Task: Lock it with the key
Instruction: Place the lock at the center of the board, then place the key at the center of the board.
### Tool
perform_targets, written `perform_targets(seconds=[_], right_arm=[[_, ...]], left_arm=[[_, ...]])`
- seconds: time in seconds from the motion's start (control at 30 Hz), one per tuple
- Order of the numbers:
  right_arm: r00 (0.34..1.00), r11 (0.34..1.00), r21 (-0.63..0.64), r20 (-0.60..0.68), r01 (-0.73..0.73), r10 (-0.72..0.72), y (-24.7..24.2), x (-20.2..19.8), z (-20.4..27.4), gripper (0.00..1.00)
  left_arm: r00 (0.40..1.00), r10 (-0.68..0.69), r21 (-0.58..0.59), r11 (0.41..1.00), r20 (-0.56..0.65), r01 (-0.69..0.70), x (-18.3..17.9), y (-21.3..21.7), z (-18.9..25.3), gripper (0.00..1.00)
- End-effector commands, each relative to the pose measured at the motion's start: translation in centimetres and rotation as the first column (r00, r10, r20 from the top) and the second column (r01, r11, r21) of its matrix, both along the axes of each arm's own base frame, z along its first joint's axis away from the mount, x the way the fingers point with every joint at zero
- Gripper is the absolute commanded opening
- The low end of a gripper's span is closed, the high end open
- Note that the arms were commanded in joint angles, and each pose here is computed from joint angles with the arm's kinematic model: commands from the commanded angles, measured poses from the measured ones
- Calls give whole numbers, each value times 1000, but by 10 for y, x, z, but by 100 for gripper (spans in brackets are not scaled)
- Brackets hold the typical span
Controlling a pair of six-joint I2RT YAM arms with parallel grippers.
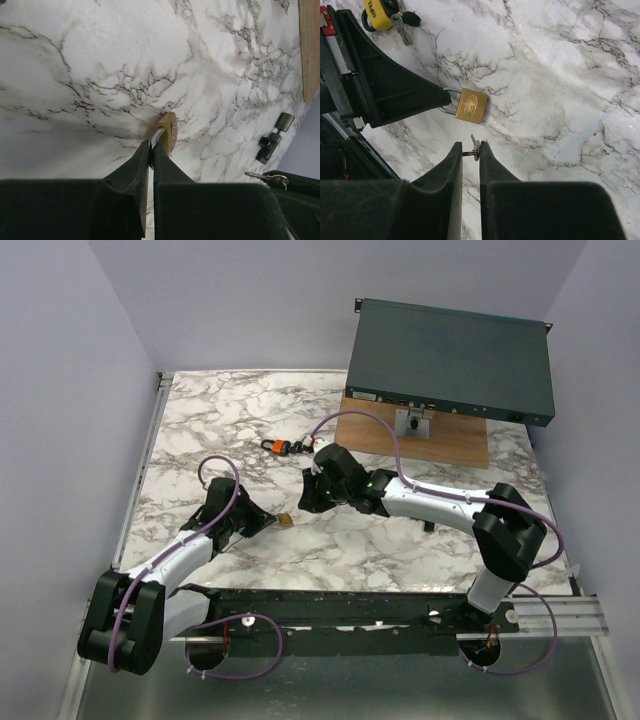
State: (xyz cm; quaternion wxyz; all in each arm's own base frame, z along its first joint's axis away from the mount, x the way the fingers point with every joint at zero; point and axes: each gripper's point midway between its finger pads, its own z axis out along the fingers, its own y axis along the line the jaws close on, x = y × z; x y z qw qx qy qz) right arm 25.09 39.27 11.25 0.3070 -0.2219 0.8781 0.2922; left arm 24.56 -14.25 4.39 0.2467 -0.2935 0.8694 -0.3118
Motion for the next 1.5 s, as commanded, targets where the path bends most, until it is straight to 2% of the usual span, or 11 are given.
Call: perform_targets(seconds=[0.0,0.1,0.33,0.47,0.53,0.83,1.1,1.27,1.33,1.47], right_arm=[[1000,1000,22,9,-3,2,17,3,0,1],[1000,1000,17,2,-14,14,22,1,-3,1],[999,999,-9,-2,-33,33,34,-2,-12,1],[998,998,-27,21,-51,52,51,-4,-11,1],[998,996,-77,22,-53,55,51,-10,-26,1],[998,986,-157,-3,-57,57,64,-12,-55,1],[998,981,-184,-18,-59,56,68,-12,-69,1],[998,983,-173,-20,-67,65,73,-12,-67,5],[998,981,-181,-21,-65,62,73,-11,-69,9],[998,981,-185,-18,-64,62,73,-11,-70,28]], left_arm=[[994,85,89,993,-66,-79,-2,21,-16,10],[990,113,101,989,-81,-105,-1,24,-14,36],[995,95,71,993,-34,-92,4,20,8,57],[995,77,87,993,62,-82,10,23,46,66],[991,71,108,991,115,-83,13,27,67,70],[965,84,118,986,248,-117,16,46,127,76],[960,82,69,992,268,-104,16,46,135,76],[959,81,64,993,270,-102,15,47,134,76],[958,83,59,993,273,-102,15,48,135,76],[958,77,54,994,278,-96,15,47,136,76]])
